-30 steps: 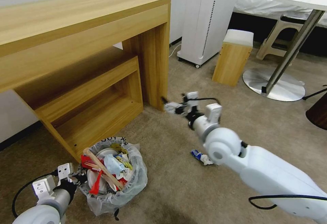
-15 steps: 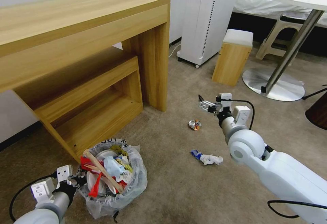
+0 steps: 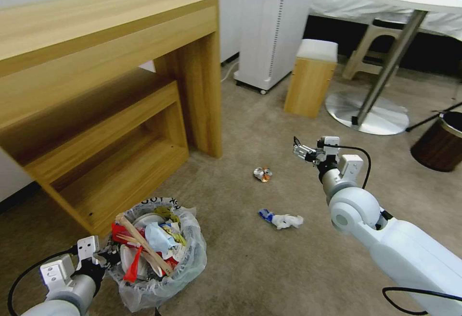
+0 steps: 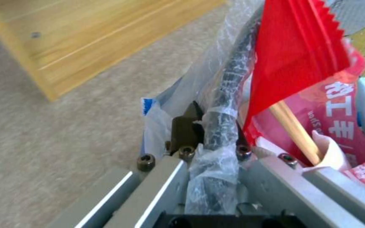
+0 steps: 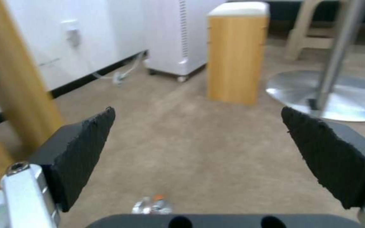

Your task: Pick up the trash bin and place the garbage on the floor into it.

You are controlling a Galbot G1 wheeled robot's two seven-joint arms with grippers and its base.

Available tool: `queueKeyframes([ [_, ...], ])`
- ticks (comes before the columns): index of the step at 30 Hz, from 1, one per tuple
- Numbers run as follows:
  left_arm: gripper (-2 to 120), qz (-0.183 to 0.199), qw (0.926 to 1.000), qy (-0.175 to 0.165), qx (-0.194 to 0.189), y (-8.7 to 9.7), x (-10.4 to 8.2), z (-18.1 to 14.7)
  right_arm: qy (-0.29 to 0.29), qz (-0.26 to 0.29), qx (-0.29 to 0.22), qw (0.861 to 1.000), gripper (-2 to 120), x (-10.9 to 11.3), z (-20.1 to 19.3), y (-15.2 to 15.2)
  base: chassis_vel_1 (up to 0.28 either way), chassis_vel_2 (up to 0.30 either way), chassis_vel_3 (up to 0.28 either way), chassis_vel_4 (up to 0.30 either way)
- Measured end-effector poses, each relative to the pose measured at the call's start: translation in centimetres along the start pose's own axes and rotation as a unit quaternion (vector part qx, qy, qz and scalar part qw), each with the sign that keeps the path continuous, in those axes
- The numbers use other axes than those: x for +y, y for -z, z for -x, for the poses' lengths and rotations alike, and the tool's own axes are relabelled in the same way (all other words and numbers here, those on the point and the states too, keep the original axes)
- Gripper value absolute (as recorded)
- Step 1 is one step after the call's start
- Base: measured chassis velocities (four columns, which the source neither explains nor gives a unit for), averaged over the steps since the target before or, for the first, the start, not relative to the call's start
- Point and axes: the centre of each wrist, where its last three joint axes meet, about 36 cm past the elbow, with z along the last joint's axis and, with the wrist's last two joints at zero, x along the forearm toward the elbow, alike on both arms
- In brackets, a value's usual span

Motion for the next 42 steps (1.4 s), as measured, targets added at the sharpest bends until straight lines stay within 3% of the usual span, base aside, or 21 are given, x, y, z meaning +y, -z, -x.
queueKeyframes([
  [15, 0, -0.005, 1.0000, 0.002, -0.002, 0.1, 0.2, 0.6, 0.006, -0.008, -0.011, 1.000, 100, 0.3, 0.0, -1.8, -0.108, -0.101, -0.099, -0.106],
  [42, 0, -0.017, 0.9996, 0.021, 0.009, 0.0, 1.3, 1.3, 0.026, -0.014, -0.008, 1.000, 100, 1.4, 0.2, -3.0, 0.000, 0.000, 0.000, 0.000],
])
